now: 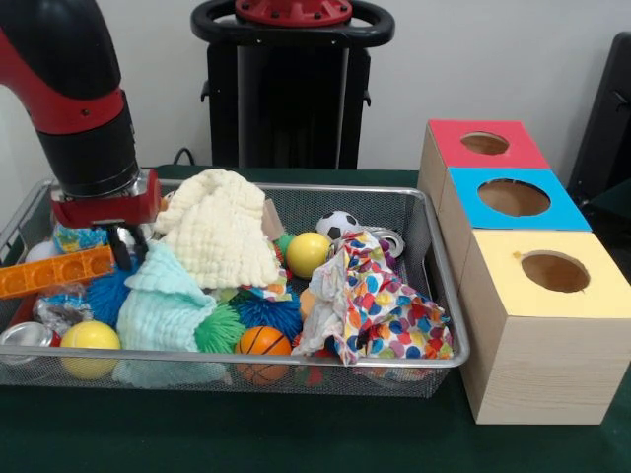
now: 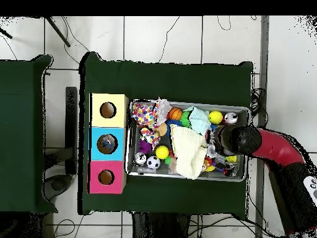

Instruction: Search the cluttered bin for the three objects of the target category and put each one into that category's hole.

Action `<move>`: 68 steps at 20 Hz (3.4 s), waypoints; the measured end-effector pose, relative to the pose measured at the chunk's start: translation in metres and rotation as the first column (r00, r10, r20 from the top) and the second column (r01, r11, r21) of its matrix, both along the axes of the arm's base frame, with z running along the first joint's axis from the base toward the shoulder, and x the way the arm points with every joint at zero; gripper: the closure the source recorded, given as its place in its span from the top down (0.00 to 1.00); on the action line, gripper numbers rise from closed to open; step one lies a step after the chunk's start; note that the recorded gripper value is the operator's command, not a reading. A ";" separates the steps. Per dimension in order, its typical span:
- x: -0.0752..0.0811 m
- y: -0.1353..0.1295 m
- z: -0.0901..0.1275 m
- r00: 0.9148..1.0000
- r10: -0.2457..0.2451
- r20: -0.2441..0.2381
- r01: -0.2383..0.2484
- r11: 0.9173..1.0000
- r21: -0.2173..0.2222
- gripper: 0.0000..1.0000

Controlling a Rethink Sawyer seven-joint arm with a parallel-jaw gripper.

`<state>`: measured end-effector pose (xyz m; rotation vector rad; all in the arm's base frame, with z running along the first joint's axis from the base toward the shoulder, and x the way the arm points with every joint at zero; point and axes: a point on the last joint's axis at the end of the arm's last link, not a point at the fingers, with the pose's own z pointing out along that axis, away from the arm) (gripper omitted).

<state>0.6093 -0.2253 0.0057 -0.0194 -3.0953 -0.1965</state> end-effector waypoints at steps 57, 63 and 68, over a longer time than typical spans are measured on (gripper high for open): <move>0.039 -0.088 0.008 0.982 -0.007 0.188 0.049 0.974 -0.220 1.00; 0.038 -0.087 0.006 0.983 -0.007 0.185 0.047 0.975 -0.216 1.00; 0.038 -0.086 0.006 0.983 -0.007 0.185 0.048 0.975 -0.216 1.00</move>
